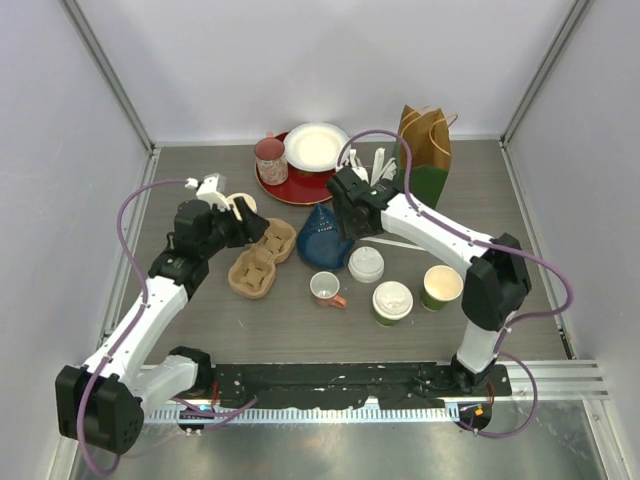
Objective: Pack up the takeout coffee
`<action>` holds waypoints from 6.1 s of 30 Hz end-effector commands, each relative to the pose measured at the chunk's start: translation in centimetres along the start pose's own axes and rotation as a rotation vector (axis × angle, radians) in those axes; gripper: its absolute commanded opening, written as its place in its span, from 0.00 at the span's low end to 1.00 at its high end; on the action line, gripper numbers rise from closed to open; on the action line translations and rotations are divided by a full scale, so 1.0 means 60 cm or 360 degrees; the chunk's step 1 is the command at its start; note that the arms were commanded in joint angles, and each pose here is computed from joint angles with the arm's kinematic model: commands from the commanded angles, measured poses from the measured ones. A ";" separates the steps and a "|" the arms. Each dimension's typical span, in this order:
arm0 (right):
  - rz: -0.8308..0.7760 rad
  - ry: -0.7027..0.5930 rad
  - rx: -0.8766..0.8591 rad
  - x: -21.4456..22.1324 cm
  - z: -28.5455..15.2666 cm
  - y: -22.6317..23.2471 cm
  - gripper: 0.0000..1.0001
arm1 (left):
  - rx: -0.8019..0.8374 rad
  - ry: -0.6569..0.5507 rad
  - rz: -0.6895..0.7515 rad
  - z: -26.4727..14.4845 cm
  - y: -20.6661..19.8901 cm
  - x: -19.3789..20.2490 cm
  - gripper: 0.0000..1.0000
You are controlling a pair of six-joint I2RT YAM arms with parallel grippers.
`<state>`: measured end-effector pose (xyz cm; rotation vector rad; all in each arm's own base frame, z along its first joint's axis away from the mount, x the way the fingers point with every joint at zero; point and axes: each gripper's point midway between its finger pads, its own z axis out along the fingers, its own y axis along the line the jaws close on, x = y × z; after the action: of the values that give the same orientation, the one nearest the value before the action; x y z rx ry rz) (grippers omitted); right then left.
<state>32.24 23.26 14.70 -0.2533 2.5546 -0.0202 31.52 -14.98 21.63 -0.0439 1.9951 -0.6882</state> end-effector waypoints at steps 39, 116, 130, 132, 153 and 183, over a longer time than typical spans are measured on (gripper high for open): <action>0.0110 0.0326 0.0057 0.099 0.111 0.016 0.46 | -0.0053 -0.0091 -0.0041 -0.002 0.044 -0.021 0.59; -0.0573 0.0119 -0.0254 0.099 0.064 0.037 0.34 | 0.0058 -0.0066 0.0012 -0.011 0.013 -0.014 0.57; -0.0644 0.0156 -0.0095 0.118 0.089 0.022 0.24 | 0.0065 -0.0063 0.0010 -0.013 0.010 -0.014 0.57; -0.0645 0.0161 -0.0067 0.121 0.092 0.016 0.24 | 0.0067 -0.0062 0.0010 -0.013 0.010 -0.014 0.57; -0.0483 0.0091 -0.0115 0.077 0.008 0.015 0.01 | 0.0091 -0.0062 0.0016 -0.018 0.003 -0.013 0.57; -0.0115 0.0101 0.0148 0.057 -0.038 -0.097 0.11 | 0.0146 -0.0049 0.0025 -0.023 -0.015 -0.011 0.57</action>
<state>28.80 20.47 15.77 -0.5225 2.5670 -0.1502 30.82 -14.63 21.58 -0.0239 1.9815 -0.7497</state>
